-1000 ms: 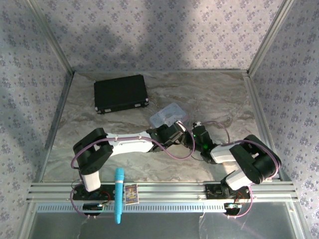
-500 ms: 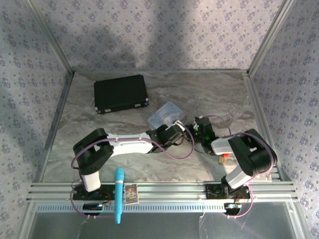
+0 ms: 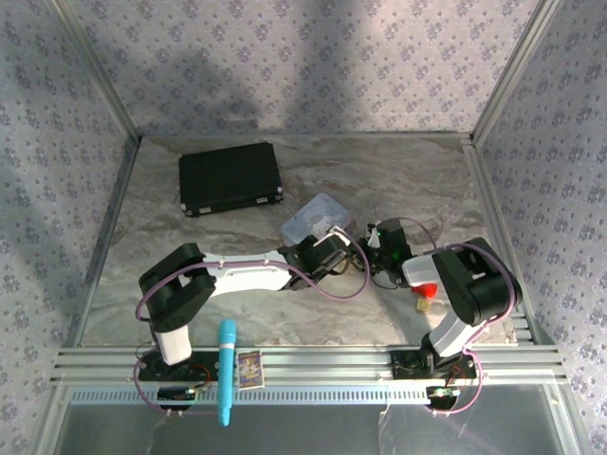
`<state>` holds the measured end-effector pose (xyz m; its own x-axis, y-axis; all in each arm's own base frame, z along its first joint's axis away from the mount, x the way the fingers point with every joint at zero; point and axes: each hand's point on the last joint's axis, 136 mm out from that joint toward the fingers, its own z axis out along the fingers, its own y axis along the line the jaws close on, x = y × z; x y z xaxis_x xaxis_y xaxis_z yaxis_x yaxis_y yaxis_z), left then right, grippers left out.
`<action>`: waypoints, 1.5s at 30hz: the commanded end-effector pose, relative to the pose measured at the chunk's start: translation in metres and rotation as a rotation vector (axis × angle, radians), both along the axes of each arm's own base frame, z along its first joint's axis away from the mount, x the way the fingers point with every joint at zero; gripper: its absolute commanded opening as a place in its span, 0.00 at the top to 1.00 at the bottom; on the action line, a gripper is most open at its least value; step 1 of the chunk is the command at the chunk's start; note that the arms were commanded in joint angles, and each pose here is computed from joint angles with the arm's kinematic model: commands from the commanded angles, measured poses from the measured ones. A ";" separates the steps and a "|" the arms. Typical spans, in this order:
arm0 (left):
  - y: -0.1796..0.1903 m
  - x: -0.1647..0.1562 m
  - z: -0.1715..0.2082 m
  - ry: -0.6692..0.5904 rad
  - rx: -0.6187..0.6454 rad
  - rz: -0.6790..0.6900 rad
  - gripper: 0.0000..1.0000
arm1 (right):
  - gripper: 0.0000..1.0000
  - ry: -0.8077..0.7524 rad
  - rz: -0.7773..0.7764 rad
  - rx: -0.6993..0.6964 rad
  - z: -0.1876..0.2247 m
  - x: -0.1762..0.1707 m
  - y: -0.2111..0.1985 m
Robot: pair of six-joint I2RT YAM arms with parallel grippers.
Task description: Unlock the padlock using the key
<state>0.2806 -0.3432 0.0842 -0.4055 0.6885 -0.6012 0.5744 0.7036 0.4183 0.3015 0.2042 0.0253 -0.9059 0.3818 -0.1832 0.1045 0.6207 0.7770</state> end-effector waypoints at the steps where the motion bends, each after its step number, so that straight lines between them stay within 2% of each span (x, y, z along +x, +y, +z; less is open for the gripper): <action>1: 0.058 -0.016 -0.061 0.195 0.227 0.058 0.54 | 1.00 0.269 0.115 -0.188 -0.047 -0.054 -0.030; 4: 0.059 -0.001 -0.050 0.141 0.243 0.069 0.43 | 1.00 0.359 0.193 -0.274 -0.059 -0.070 -0.042; 8: 0.064 0.018 -0.034 0.076 0.229 0.112 0.27 | 0.96 0.403 0.248 -0.331 -0.057 -0.078 -0.052; 11: 0.060 0.023 -0.023 0.049 0.175 0.116 0.19 | 0.89 0.413 0.270 -0.444 -0.050 -0.078 -0.068; 14: 0.058 0.028 -0.013 0.019 0.153 0.127 0.14 | 0.85 0.413 0.289 -0.522 -0.041 -0.076 -0.081; 18: 0.072 0.039 -0.006 -0.003 0.158 0.195 0.12 | 0.77 0.440 0.314 -0.535 -0.037 -0.077 -0.087; 30: 0.112 0.044 0.010 -0.016 0.080 0.308 0.10 | 0.67 0.404 0.291 -0.641 -0.019 -0.065 -0.097; 32: 0.117 0.045 0.010 -0.013 0.057 0.336 0.10 | 0.62 0.395 0.290 -0.671 -0.015 -0.064 -0.099; 40: 0.127 0.044 0.016 -0.013 -0.003 0.365 0.10 | 0.44 0.335 0.315 -0.631 0.001 -0.061 -0.079; 45: 0.135 0.030 0.043 -0.049 -0.155 0.367 0.05 | 0.31 0.165 0.259 -0.751 0.031 -0.039 -0.088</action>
